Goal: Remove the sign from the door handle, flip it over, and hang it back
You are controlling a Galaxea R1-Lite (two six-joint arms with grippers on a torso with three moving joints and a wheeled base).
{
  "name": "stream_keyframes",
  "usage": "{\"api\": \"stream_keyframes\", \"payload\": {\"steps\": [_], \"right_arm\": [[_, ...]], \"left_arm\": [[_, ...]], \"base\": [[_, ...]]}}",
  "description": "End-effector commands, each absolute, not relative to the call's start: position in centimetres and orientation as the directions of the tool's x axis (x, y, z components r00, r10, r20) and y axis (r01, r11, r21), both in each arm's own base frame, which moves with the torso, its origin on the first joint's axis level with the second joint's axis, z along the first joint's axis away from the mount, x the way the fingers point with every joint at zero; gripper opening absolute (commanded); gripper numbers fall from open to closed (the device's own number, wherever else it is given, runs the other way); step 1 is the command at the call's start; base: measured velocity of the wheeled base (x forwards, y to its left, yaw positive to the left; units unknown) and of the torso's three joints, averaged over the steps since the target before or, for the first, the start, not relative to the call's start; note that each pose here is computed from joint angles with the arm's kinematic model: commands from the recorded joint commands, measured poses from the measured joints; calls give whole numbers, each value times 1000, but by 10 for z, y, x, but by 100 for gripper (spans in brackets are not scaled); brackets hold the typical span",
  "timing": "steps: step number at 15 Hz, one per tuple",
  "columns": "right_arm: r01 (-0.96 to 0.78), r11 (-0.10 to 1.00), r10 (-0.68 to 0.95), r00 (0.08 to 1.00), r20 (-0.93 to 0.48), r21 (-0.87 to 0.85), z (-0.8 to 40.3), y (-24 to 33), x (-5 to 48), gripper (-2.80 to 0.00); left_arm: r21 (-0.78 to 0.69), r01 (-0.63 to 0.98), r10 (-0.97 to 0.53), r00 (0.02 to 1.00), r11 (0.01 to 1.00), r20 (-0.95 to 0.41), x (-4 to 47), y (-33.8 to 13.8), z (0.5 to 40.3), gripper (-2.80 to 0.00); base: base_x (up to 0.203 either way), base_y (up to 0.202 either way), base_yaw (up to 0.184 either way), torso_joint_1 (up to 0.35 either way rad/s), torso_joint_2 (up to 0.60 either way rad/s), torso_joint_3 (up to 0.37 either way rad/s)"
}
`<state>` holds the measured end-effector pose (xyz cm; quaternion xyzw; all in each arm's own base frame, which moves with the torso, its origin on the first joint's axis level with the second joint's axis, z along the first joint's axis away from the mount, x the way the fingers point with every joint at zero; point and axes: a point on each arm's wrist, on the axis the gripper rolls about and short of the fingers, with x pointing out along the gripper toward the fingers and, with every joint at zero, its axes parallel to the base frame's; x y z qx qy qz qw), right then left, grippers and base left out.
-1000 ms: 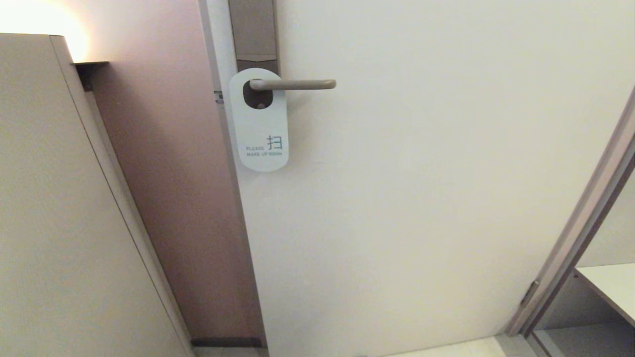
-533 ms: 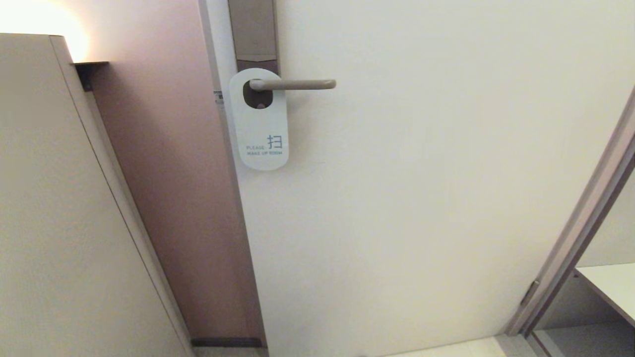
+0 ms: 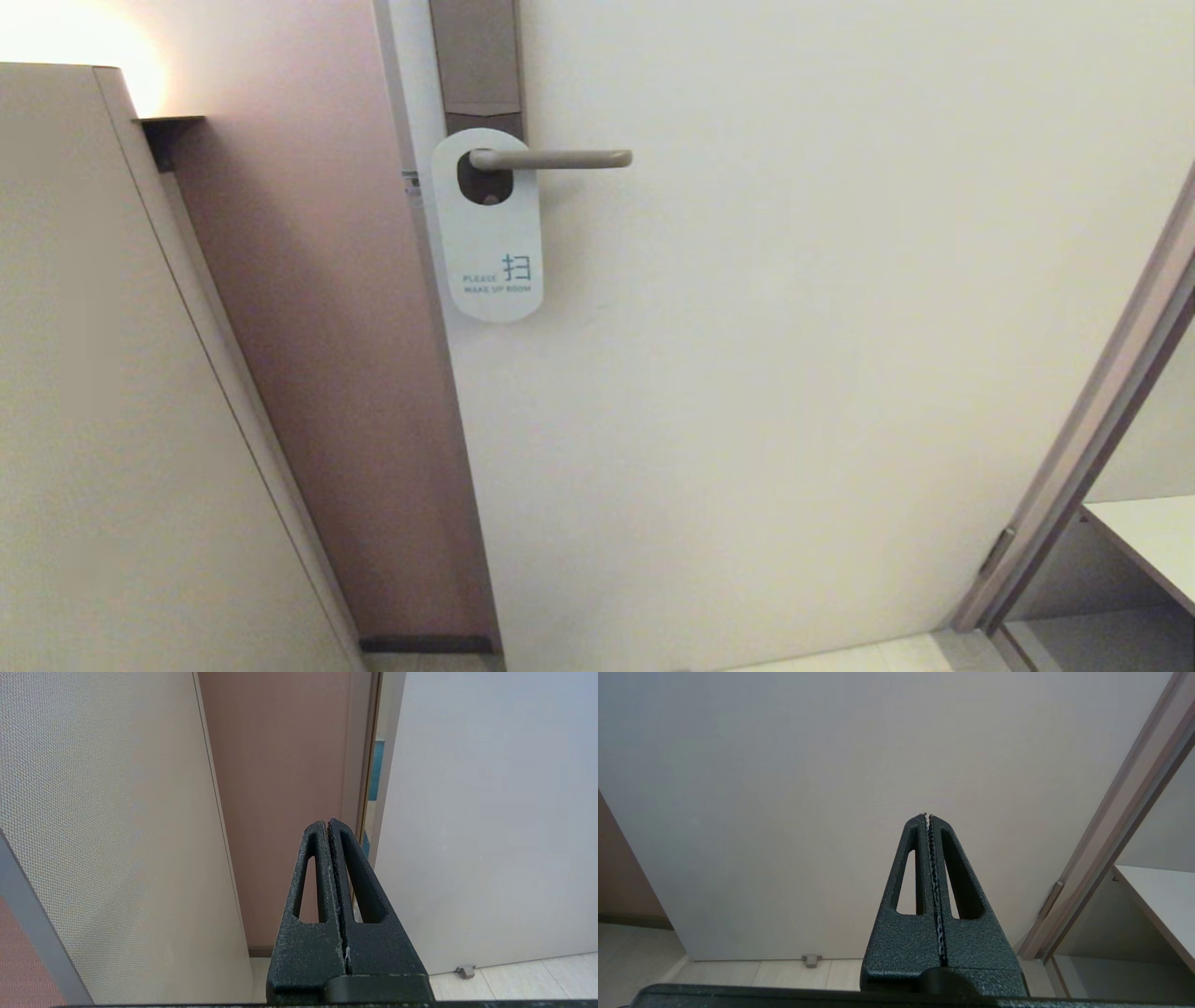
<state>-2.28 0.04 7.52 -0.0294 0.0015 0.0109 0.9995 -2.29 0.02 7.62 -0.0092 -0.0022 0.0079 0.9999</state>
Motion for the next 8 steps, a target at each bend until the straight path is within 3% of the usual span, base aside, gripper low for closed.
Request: {"api": "stream_keyframes", "payload": {"steps": [1, 8], "right_arm": [[-23, 998, 23, 1000, -6, -59, 75, 0, -23, -280], [-18, 999, 18, 1000, -5, -47, 75, 0, -23, -280]], "left_arm": [[-18, -17, 17, 1000, 1000, 5, -23, 0, 76, -280], [-18, -17, 17, 1000, 1000, 5, -23, 0, 76, -280]], "base": [[0, 0, 0, 0, 0, 0], [0, 0, 0, 0, 0, 0]]}}
